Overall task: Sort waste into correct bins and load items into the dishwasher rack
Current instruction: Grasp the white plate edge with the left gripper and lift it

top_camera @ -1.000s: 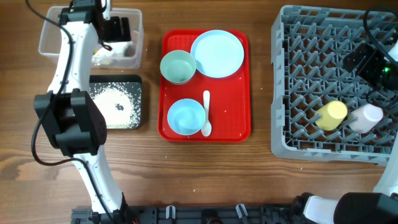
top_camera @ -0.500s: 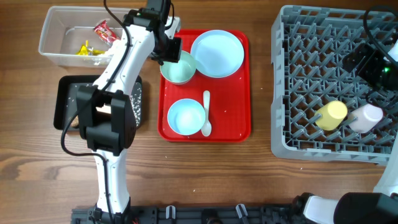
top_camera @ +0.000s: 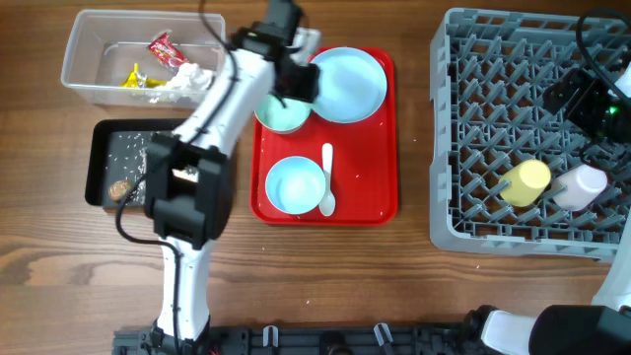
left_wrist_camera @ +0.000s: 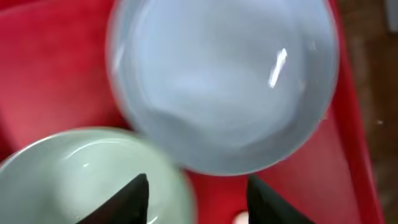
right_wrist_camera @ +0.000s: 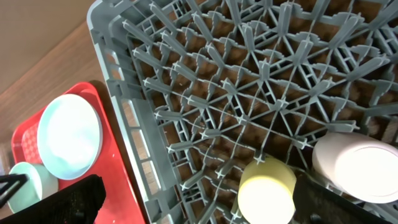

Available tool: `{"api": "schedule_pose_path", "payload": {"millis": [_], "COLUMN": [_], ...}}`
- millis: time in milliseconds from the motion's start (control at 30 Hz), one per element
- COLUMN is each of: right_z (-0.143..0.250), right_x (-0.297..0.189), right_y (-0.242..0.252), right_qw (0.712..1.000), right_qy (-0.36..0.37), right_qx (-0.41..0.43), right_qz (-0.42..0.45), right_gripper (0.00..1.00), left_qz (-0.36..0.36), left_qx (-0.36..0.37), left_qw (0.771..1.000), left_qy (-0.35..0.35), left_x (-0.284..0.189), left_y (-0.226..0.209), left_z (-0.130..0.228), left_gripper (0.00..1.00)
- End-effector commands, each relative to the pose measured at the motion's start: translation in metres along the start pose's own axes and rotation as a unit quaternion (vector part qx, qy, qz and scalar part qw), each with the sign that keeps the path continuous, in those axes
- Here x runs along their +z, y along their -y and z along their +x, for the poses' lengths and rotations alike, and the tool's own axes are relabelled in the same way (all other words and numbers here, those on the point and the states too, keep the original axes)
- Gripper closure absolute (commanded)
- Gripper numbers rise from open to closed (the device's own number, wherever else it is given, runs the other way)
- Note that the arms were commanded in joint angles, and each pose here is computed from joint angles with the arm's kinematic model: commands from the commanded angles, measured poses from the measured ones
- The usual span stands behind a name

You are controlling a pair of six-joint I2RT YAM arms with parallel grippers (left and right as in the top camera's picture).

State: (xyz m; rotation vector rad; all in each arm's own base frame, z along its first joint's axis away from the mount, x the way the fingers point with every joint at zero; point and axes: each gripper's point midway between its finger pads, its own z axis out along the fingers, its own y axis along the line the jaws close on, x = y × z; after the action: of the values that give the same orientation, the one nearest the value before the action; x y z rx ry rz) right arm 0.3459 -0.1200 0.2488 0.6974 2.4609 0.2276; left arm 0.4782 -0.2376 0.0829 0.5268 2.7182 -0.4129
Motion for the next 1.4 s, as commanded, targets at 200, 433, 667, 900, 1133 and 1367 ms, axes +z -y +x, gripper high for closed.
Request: {"api": "schedule_pose_path", "payload": {"millis": [200,433,667,900,1133,1367], "right_z": [0.002,0.003,0.003,0.003,0.005,0.014], "right_x": [0.006,0.005,0.005,0.005,0.001,-0.01], "right_y": [-0.003,-0.003,-0.003,-0.005,-0.038,-0.112], "right_qw": [1.0,1.0,1.0,1.0,0.993,0.951], "right_qy": [-0.008,-0.009,-0.01,-0.01,-0.015,-0.007], "right_qx": [-0.007,-0.006,-0.006,-0.007,-0.044,-0.157], "right_qz": [-0.008,-0.008,-0.008,-0.015,-0.109,-0.267], "right_gripper": [0.0,0.0,0.0,0.0,0.0,0.0], "left_qz": [-0.08,-0.067,-0.054,-0.033,0.193,0.515], "left_qx": [0.257,0.229,0.214,0.131,-0.029,0.054], "left_qw": [0.963,0.97,0.975,0.98,0.957,0.84], "left_qy": [-0.032,-0.034,-0.021,0.145,0.212,0.16], "left_x": [0.069,0.097,0.096,-0.038,-0.183,-0.282], "left_y": [0.061,0.058,0.069,0.11,0.144,0.106], "left_z": [0.023,0.029,0.024,-0.067,-0.087,-0.051], "left_gripper": [0.41,0.91,0.96,0.96,0.96,0.96]}}
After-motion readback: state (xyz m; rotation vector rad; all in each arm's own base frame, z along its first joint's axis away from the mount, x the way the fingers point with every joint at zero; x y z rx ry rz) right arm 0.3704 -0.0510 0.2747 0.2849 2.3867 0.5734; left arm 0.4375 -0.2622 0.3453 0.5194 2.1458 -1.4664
